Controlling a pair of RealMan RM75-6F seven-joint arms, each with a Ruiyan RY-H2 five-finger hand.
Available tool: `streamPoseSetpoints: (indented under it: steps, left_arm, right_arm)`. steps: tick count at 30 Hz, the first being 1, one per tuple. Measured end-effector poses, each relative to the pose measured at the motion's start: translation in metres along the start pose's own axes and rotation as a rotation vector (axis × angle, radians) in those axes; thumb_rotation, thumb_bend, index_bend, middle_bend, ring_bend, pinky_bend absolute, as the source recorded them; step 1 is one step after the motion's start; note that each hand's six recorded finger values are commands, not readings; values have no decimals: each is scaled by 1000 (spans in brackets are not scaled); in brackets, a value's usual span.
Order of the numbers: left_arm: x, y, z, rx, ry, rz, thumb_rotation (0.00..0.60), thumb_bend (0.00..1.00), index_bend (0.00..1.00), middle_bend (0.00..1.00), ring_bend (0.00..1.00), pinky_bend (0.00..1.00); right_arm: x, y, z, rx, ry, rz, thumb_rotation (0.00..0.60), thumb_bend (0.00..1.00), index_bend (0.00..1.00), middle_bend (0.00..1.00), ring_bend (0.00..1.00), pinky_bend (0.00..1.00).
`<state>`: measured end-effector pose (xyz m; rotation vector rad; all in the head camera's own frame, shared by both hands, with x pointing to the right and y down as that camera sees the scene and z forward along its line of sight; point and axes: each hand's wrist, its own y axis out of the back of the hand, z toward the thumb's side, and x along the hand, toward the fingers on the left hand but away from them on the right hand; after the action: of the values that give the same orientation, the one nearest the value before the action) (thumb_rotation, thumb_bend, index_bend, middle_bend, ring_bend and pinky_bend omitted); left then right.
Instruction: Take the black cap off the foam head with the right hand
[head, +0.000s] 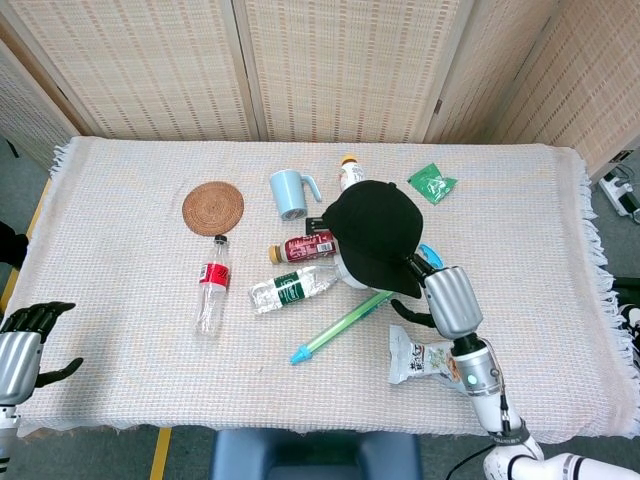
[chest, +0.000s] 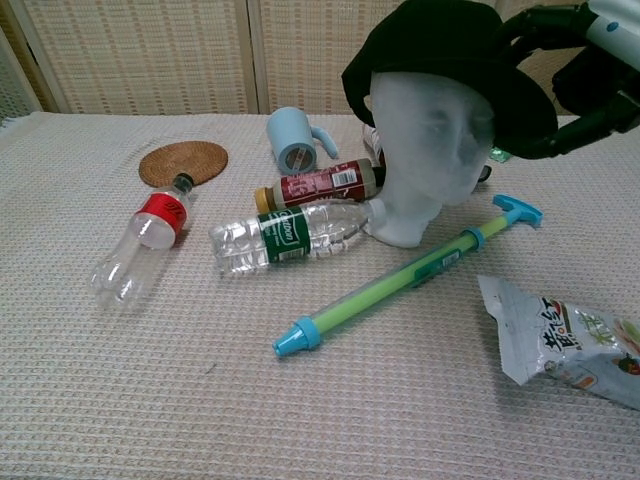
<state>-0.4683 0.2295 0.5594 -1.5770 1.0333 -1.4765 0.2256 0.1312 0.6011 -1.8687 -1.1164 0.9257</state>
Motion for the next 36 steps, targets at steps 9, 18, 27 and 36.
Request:
streamPoseSetpoints:
  steps: [9, 18, 27, 36]
  left_arm:
    - [0, -1, -3, -8, 7, -7, 600, 165, 269, 277, 232, 247]
    - [3, -2, 1, -12, -6, -15, 600, 164, 262, 275, 231, 246]
    - [6, -4, 6, -14, -18, -22, 600, 165, 244, 271, 229, 246]
    - [6, -5, 9, -11, -26, -26, 600, 164, 234, 269, 228, 247]
  right_arm:
    - [-9, 1, 4, -20, 23, -84, 600, 450, 675, 585, 931, 1000]
    - [-22, 18, 1, -18, 35, -168, 600, 506, 755, 631, 950, 1000]
    - [-57, 43, -5, 31, 30, -258, 600, 539, 785, 653, 959, 1000]
    - [-98, 52, -24, 96, -6, -277, 600, 545, 788, 658, 959, 1000]
